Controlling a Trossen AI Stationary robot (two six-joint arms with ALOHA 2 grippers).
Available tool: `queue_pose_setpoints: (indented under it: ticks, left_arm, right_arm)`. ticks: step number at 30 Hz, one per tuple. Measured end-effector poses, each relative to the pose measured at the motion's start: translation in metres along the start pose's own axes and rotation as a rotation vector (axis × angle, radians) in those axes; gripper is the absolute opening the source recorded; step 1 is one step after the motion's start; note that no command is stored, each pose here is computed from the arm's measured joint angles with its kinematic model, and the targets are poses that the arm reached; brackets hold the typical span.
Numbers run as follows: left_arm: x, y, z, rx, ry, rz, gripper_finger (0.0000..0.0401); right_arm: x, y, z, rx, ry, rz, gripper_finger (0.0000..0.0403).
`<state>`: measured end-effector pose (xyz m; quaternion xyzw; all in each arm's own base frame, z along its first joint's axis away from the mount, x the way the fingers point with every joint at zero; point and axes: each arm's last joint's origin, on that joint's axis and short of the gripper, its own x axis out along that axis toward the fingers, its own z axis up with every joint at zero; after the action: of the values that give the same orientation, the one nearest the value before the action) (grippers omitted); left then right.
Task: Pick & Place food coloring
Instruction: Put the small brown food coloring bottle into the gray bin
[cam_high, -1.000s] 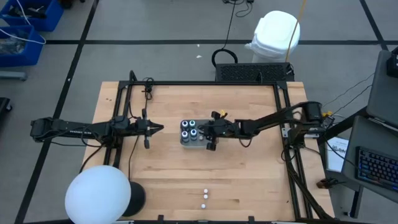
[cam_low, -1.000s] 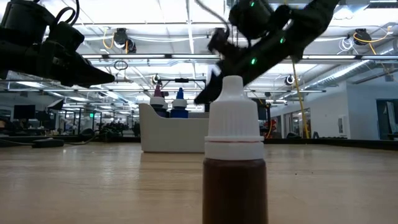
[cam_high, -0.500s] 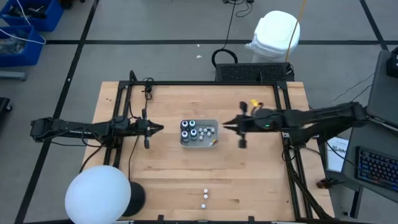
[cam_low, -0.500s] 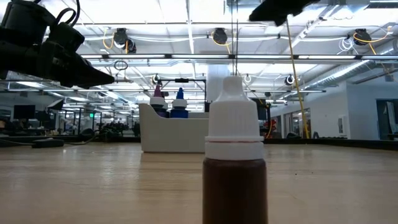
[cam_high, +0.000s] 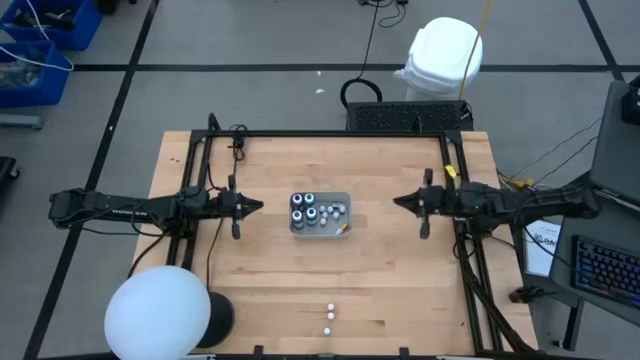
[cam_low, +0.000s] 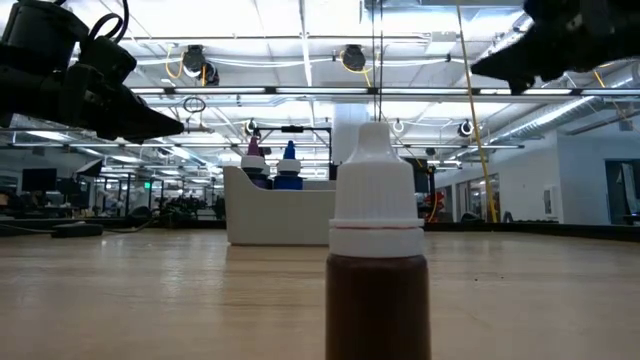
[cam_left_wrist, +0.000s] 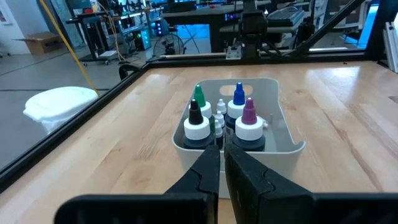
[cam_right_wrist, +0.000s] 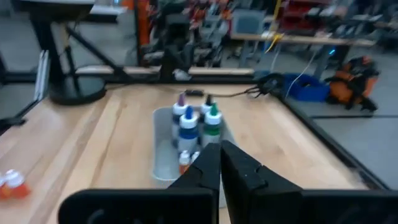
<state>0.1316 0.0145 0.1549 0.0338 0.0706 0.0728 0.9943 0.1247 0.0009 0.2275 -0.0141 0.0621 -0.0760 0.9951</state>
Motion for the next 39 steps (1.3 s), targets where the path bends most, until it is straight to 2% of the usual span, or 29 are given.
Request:
queue_pose_setpoints:
  ticks: [5, 12, 16, 20, 25, 32, 35, 39]
  left_arm:
    - [0.000, 0.000, 0.000, -0.002, -0.001, 0.000, 0.0031]
    - [0.000, 0.000, 0.003, -0.046, -0.020, 0.001, 0.0031]
    - [0.004, -0.002, 0.016, -0.107, 0.002, -0.032, 0.0031]
    - [0.016, -0.007, 0.039, -0.110, 0.031, -0.054, 0.0030]
    - [0.049, -0.012, 0.073, -0.055, 0.141, -0.073, 0.0030]
    - [0.119, -0.020, 0.117, -0.006, 0.307, -0.109, 0.0030]
    - [0.154, -0.030, 0.126, 0.034, 0.388, -0.171, 0.0030]
    - [0.196, -0.057, 0.123, 0.143, 0.477, -0.324, 0.0030]
  right_arm:
    - [-0.013, -0.005, -0.027, 0.036, -0.075, -0.021, 0.0001]
    - [-0.014, -0.004, -0.055, 0.063, -0.126, 0.028, 0.0001]
    - [-0.014, -0.004, -0.053, 0.056, -0.184, 0.026, 0.0001]
    - [-0.014, -0.004, -0.053, 0.037, -0.199, 0.020, 0.0001]
    - [-0.014, -0.004, -0.053, 0.037, -0.199, 0.021, 0.0001]
    - [-0.014, -0.004, -0.052, 0.032, -0.205, 0.022, 0.0001]
    - [-0.014, -0.004, -0.052, 0.031, -0.205, 0.022, 0.0001]
    - [-0.014, -0.004, -0.052, 0.027, -0.205, 0.024, 0.0001]
